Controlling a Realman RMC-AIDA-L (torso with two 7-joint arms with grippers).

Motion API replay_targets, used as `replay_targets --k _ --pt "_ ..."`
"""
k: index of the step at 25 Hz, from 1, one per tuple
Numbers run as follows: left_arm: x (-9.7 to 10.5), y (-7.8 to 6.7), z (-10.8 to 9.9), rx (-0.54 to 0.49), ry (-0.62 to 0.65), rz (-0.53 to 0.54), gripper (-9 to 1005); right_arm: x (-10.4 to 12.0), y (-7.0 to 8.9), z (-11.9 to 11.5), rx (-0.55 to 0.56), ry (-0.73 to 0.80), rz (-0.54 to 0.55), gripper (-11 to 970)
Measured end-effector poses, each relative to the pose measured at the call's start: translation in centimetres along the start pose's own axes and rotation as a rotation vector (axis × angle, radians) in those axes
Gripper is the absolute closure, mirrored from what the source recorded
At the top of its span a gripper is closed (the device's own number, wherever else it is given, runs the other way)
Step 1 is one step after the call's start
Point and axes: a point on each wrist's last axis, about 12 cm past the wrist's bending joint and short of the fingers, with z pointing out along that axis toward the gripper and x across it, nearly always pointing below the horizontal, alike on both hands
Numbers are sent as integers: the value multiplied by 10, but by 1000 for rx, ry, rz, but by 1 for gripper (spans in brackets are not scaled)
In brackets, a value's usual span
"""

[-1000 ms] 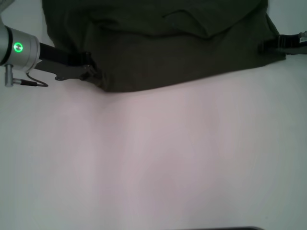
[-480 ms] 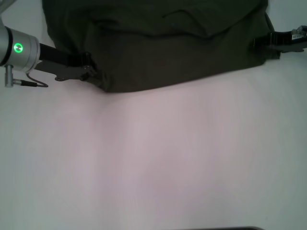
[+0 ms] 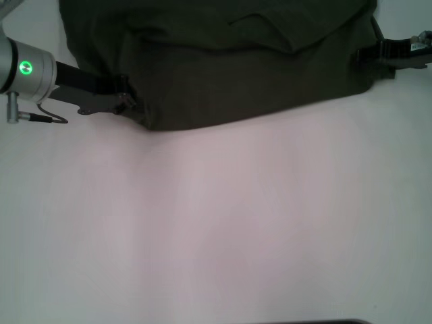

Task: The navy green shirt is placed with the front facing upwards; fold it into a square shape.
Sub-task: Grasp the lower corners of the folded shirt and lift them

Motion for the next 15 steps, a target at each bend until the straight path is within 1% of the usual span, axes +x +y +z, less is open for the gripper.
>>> replay_targets --k 4,9,15 --pt "0 0 0 2 3 0 966 -2 1 -2 -7 9 -9 305" --pt "0 -1 0 3 5 -1 966 -9 4 -10 -23 6 -29 501" --pt "-1 -1 0 5 3 -2 965 -11 0 -12 -13 8 -26 753"
